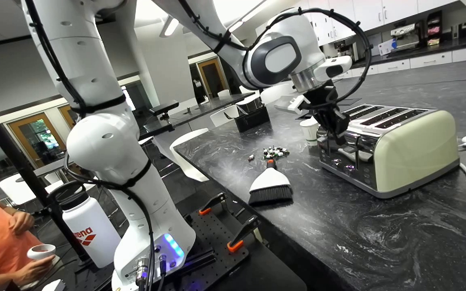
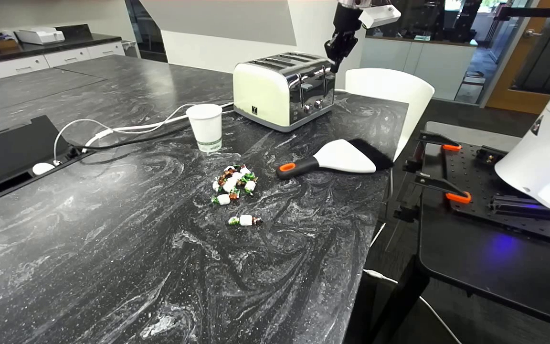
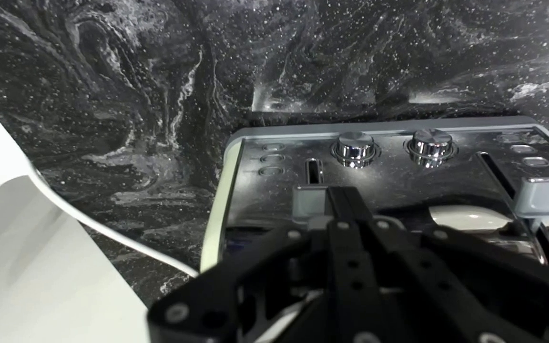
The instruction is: Push the toaster lever down
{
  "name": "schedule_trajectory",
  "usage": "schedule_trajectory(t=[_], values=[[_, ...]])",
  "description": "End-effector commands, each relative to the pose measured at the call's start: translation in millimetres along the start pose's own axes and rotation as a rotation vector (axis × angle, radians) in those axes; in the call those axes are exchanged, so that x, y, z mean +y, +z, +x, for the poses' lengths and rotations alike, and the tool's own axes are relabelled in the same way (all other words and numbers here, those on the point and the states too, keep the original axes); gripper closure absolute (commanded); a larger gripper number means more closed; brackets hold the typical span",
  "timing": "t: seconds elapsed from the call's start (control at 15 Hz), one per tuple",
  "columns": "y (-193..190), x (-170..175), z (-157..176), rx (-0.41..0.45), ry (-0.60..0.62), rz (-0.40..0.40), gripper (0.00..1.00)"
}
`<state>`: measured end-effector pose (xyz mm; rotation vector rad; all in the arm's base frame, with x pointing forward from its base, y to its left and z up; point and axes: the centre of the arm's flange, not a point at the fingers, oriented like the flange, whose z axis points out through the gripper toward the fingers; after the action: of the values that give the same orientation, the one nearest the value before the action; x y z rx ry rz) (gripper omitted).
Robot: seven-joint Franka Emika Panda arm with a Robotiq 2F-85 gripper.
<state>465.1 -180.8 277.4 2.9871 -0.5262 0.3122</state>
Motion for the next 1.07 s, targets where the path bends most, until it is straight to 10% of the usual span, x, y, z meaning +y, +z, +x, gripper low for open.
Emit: schedule_trajectory(t=[0.0,1.0], values=[[12.8,0.4,2.1,0.023,-0.028,0.005,1.0],[41.3,18.7,5.4,0.051,-0.027,0.0,1.0]])
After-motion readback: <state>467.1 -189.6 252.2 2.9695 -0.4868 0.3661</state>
